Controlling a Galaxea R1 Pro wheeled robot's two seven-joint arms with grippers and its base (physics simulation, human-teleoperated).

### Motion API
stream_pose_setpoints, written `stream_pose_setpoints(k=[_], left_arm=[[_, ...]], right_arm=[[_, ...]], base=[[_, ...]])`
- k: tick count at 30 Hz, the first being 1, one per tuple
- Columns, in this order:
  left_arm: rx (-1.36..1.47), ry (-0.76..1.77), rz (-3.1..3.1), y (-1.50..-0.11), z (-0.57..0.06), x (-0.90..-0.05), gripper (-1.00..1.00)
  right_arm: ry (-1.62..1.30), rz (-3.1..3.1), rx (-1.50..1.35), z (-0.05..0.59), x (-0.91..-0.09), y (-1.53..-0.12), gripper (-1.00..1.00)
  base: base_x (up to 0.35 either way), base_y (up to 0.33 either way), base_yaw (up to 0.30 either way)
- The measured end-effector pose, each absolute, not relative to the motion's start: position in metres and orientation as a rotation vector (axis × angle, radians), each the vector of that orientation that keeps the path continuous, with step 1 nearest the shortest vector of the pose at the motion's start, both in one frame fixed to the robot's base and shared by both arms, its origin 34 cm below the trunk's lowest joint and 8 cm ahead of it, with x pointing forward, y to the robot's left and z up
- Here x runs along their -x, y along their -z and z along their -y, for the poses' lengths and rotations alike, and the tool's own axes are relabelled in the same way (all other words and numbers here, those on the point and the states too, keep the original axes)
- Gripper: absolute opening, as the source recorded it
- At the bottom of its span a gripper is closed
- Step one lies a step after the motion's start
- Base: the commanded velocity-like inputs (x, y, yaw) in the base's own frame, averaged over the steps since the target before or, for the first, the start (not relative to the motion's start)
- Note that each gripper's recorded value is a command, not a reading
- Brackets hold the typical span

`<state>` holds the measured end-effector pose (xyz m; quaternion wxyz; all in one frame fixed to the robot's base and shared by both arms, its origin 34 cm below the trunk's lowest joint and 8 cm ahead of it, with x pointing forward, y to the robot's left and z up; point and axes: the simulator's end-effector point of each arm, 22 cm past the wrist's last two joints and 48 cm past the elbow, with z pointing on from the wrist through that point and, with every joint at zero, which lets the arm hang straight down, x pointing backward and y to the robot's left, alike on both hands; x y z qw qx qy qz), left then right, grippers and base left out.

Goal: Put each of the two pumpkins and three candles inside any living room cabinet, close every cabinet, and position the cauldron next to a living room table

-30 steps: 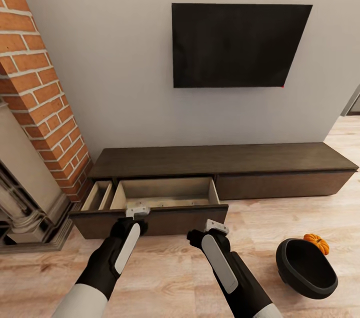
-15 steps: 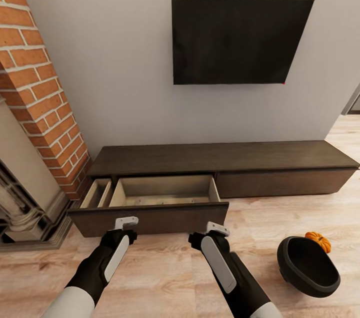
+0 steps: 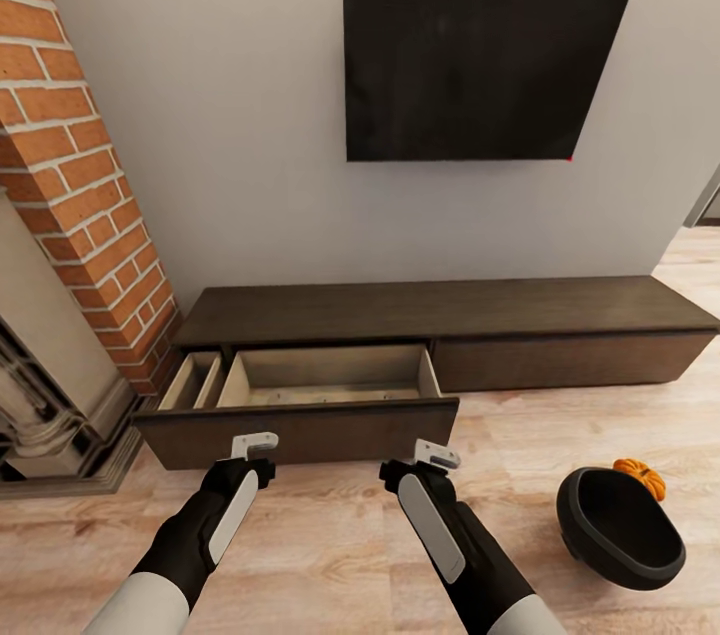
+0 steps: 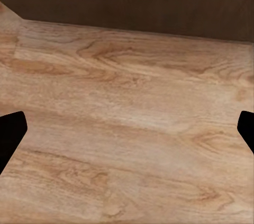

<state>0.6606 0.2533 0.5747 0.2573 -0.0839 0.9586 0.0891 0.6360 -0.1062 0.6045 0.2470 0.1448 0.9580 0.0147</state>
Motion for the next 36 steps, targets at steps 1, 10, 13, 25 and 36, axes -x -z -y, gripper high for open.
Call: stream_pose_setpoints(k=[1,10,13,25,36], left_arm=[[0.229,-0.241,-2.6,-0.573,-0.254,-0.66,1.0],[0.199,-0.136,-2.602,-0.554,-0.237,-0.662,1.0],[0.195,-0.126,-2.601,-0.548,-0.236,-0.662,1.0],[0.198,-0.119,-2.589,-0.526,-0.235,-0.661,1.0],[0.165,0.053,-2.564,-0.506,-0.218,-0.665,1.0]], right_arm=[[-0.04,-2.612,-0.393,0.106,-0.636,-0.603,1.0],[-0.114,-2.56,-0.339,0.083,-0.643,-0.595,1.0],[-0.118,-2.559,-0.338,0.082,-0.643,-0.589,1.0],[-0.118,-2.559,-0.337,0.082,-0.639,-0.565,1.0],[0.054,-2.429,-0.275,0.11,-0.656,-0.553,1.0]], base=[[0.0,0.0,0.0],[0.0,0.0,0.0],[0.0,0.0,0.0],[0.0,0.0,0.0],[0.0,0.0,0.0]])
